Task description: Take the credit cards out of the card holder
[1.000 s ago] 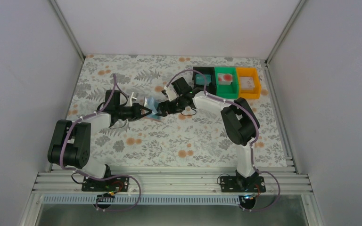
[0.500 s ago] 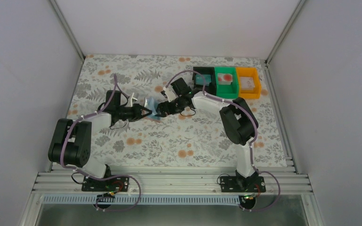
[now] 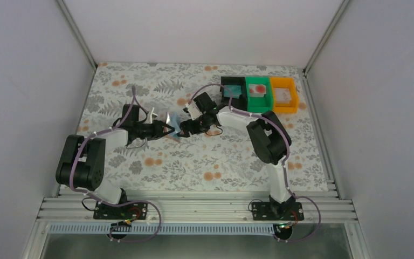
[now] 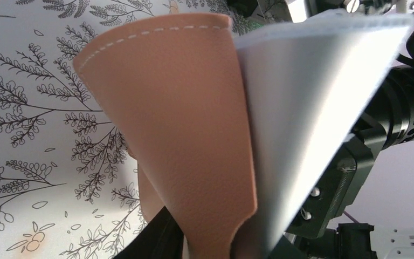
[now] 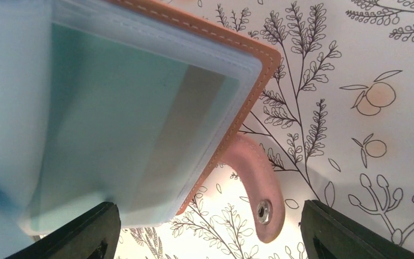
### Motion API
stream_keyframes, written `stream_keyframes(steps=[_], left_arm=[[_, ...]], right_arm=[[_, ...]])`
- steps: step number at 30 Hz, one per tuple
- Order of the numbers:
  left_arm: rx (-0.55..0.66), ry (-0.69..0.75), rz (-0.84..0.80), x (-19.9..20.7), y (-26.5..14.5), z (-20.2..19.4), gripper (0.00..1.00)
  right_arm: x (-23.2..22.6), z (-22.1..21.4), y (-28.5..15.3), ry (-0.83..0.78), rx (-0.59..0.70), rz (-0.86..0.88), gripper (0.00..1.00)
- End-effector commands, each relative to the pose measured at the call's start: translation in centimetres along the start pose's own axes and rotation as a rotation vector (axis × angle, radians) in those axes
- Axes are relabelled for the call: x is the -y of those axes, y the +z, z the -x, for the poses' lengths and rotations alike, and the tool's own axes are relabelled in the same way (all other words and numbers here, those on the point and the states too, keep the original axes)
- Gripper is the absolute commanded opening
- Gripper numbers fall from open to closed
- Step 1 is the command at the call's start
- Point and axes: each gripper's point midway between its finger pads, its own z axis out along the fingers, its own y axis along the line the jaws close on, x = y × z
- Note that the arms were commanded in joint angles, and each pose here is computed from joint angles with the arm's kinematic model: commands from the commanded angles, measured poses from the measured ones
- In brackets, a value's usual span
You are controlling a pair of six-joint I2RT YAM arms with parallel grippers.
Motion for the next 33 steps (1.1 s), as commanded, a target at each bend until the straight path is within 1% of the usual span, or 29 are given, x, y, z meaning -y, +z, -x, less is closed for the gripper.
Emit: stream_keyframes(steps=[1, 4, 9, 11, 13, 16, 19, 24, 27, 30, 33], left_arm=[[0.004, 0.047, -0.004, 0.3, 0.2, 0.5, 0.3], [0.008, 0.056, -0.002, 0.4, 0.1, 0.6, 0.41], [0.013, 0.066, 0.006, 0.4, 0.0, 0.7, 0.68], [0.013, 0.066, 0.008, 0.3, 0.1, 0.8, 0.77], [0.015, 0.07, 0.009, 0.4, 0.0, 0.8, 0.84], [0.017, 0.079, 0.008, 0.4, 0.1, 1.0, 0.93], [0.018, 0.082, 0.007, 0.4, 0.1, 0.9, 0.97], [0.01, 0.061, 0.013, -0.2, 0.3, 0.6, 0.97], [0.01, 0.051, 0.047, -0.9, 0.4, 0.9, 0.96], [0.032, 0.068, 0.092, -1.0, -0.2, 1.9, 0.96], [0.074, 0.083, 0.147, -1.6, -1.2, 2.7, 0.94]], right_arm=[[-0.5, 0.4, 0.2, -0.032, 0.003, -0.009, 0.85], [-0.7, 0.7, 0.0, -0.036, 0.012, -0.007, 0.85], [-1.5, 1.6, -0.3, -0.049, 0.032, 0.02, 0.85], [-1.7, 1.9, -0.3, -0.051, 0.037, 0.028, 0.85], [-1.8, 2.1, -0.3, -0.051, 0.041, 0.034, 0.85], [-1.8, 2.4, -0.3, -0.048, 0.046, 0.03, 0.85], [-1.6, 2.6, 0.0, -0.041, 0.043, 0.025, 0.84], [-1.2, 2.3, 0.3, -0.029, 0.034, 0.015, 0.84], [-1.0, 2.3, 0.2, -0.024, 0.032, 0.0, 0.84], [-2.1, 2.5, 0.1, -0.031, 0.032, 0.053, 0.76], [-3.6, 2.8, -0.2, -0.032, 0.032, 0.132, 0.72]])
